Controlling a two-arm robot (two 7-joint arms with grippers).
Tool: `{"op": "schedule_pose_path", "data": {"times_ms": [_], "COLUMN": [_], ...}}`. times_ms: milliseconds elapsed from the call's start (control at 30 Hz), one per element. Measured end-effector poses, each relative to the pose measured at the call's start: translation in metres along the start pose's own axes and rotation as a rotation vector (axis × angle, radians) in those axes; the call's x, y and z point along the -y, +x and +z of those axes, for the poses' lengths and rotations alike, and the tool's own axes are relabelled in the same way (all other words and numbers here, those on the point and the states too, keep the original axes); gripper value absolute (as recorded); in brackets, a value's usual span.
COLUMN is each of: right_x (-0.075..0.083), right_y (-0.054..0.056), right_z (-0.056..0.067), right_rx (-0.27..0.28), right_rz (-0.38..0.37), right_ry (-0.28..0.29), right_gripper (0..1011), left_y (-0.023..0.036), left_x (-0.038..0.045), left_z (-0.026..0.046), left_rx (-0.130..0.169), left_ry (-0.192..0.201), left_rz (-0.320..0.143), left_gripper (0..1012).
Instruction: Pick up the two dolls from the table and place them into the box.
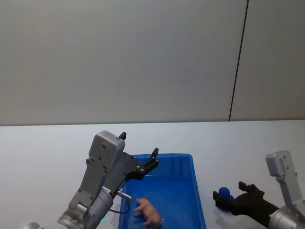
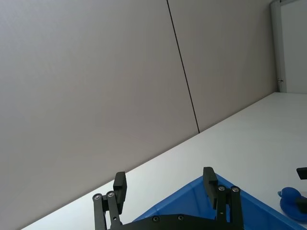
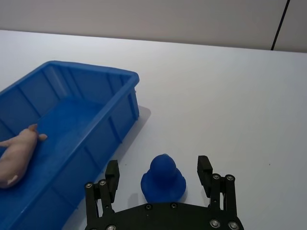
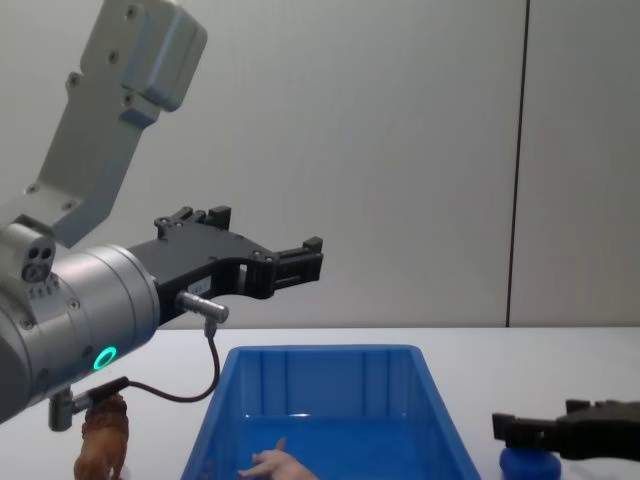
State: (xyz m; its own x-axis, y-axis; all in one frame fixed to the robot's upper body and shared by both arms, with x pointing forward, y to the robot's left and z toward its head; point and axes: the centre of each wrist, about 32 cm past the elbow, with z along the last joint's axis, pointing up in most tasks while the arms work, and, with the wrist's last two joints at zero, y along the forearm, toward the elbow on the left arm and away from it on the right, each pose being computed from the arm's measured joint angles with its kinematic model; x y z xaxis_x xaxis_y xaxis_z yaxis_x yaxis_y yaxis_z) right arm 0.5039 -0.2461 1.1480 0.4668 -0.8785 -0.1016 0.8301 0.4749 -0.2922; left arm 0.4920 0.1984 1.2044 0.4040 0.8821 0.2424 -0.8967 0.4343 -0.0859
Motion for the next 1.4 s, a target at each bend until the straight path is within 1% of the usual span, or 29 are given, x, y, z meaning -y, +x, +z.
{"op": "schedule_pose_path", "data": {"times_ms": [200,300,333,400,467,533,633,733,800,833,933,967,1000,1033,1067,1233,1400], "right_x": [-0.007,-0.01,-0.011,-0.012,-0.013,-0.015,-0.016,-0.017,-0.017,-0.017,-0.018,-0.018,-0.017,-0.017,-0.017,-0.015,-0.012], "right_y": [0.001,0.001,0.001,0.002,0.002,0.002,0.002,0.002,0.002,0.002,0.002,0.002,0.002,0.001,0.001,-0.002,-0.006], "right_z": [-0.005,-0.006,-0.007,-0.007,-0.008,-0.009,-0.01,-0.011,-0.011,-0.011,-0.011,-0.011,-0.011,-0.011,-0.01,-0.006,0.001], "right_rx": [0.0,0.0,0.0,0.0,-0.001,-0.002,-0.002,-0.002,-0.001,0.001,0.006,0.008,0.014,0.018,0.025,0.052,0.084], "right_rz": [0.004,0.006,0.007,0.008,0.008,0.008,0.007,0.006,0.004,0.003,0.0,-0.001,-0.003,-0.005,-0.006,-0.007,-0.001], "right_ry": [-0.02,-0.027,-0.03,-0.033,-0.04,-0.045,-0.051,-0.054,-0.056,-0.055,-0.05,-0.048,-0.041,-0.036,-0.027,0.008,0.057], "right_gripper": [1001,967,929,902,833,806,688,627,534,510,420,420,351,337,302,263,235], "left_y": [0.0,0.0,0.0,0.0,0.0,0.0,0.0,0.0,0.0,0.0,0.0,0.0,0.0,0.0,0.0,0.0,0.0], "left_x": [0.0,0.0,0.0,0.0,0.0,0.0,0.0,0.0,0.0,0.0,0.0,0.0,0.0,0.0,0.0,0.0,0.0], "left_z": [0.0,0.0,0.0,0.0,0.0,0.0,0.0,0.0,0.0,0.0,0.0,0.0,0.0,0.0,0.0,0.0,0.0], "left_rx": [0.0,0.0,0.0,0.0,0.0,0.0,0.0,0.0,0.0,0.0,0.0,0.0,0.0,0.0,0.0,0.0,0.0], "left_ry": [0.0,0.0,0.0,0.0,0.0,0.0,0.0,0.0,0.0,0.0,0.0,0.0,0.0,0.0,0.0,0.0,0.0], "left_rz": [0.0,0.0,0.0,0.0,0.0,0.0,0.0,0.0,0.0,0.0,0.0,0.0,0.0,0.0,0.0,0.0,0.0], "left_gripper": [1002,1002,1002,1002,1001,1002,1001,1002,1002,1002,1002,1001,1002,1001,1002,1002,1001]}}
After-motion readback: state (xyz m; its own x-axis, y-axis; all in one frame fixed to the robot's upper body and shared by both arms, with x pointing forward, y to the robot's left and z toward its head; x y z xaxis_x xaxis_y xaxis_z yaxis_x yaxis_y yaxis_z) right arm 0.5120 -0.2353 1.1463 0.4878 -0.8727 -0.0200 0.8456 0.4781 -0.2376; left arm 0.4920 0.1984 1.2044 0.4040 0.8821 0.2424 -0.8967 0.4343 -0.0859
